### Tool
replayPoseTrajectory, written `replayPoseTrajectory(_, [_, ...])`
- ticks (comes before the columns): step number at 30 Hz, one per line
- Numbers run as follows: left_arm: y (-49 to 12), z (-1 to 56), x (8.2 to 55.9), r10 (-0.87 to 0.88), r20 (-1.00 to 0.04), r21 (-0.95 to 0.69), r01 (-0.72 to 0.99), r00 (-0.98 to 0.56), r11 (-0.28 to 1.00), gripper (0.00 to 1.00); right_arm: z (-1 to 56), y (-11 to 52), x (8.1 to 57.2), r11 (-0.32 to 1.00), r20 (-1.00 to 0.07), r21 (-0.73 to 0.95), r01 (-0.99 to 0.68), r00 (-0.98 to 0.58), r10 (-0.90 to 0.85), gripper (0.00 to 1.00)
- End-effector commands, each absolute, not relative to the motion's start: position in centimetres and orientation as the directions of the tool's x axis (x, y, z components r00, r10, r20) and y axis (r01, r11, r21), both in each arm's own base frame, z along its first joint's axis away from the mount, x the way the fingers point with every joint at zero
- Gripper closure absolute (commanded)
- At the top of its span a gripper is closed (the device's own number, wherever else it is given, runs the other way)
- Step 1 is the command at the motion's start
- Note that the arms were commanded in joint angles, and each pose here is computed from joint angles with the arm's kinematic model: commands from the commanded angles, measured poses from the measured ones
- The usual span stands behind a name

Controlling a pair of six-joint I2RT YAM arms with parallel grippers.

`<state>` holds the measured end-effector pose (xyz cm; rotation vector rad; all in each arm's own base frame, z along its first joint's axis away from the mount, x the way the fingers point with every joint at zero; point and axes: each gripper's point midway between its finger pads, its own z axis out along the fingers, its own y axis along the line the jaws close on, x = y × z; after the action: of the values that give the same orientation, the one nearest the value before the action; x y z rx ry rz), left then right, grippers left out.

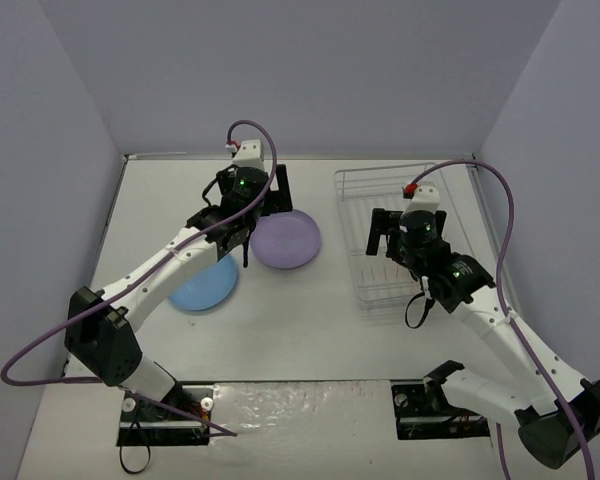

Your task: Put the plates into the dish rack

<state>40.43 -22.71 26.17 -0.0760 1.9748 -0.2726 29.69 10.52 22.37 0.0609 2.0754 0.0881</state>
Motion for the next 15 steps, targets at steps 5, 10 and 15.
replayPoseTrajectory(5, [-20.8, 29.8, 39.6, -0.220, -0.920, -0.261, 0.086, -0.325, 0.962, 0.03, 26.4, 12.7, 30.2, 0.983, -0.916, 0.126, -0.133, -0.396, 0.064, 0.00])
replayPoseTrajectory(10, [-18.4, 29.4, 39.0, -0.225, -0.927, -0.240, 0.014, -0.301, 0.971, 0.03, 26.0, 12.9, 30.0, 0.981, -0.911, 0.129, -0.145, -0.409, 0.059, 0.00])
replayPoseTrajectory(15, [-16.1, 28.0, 38.5, -0.228, -0.916, -0.224, -0.050, -0.329, 0.973, 0.03, 26.9, 14.0, 30.2, 0.968, -0.914, 0.158, -0.193, -0.400, 0.069, 0.00])
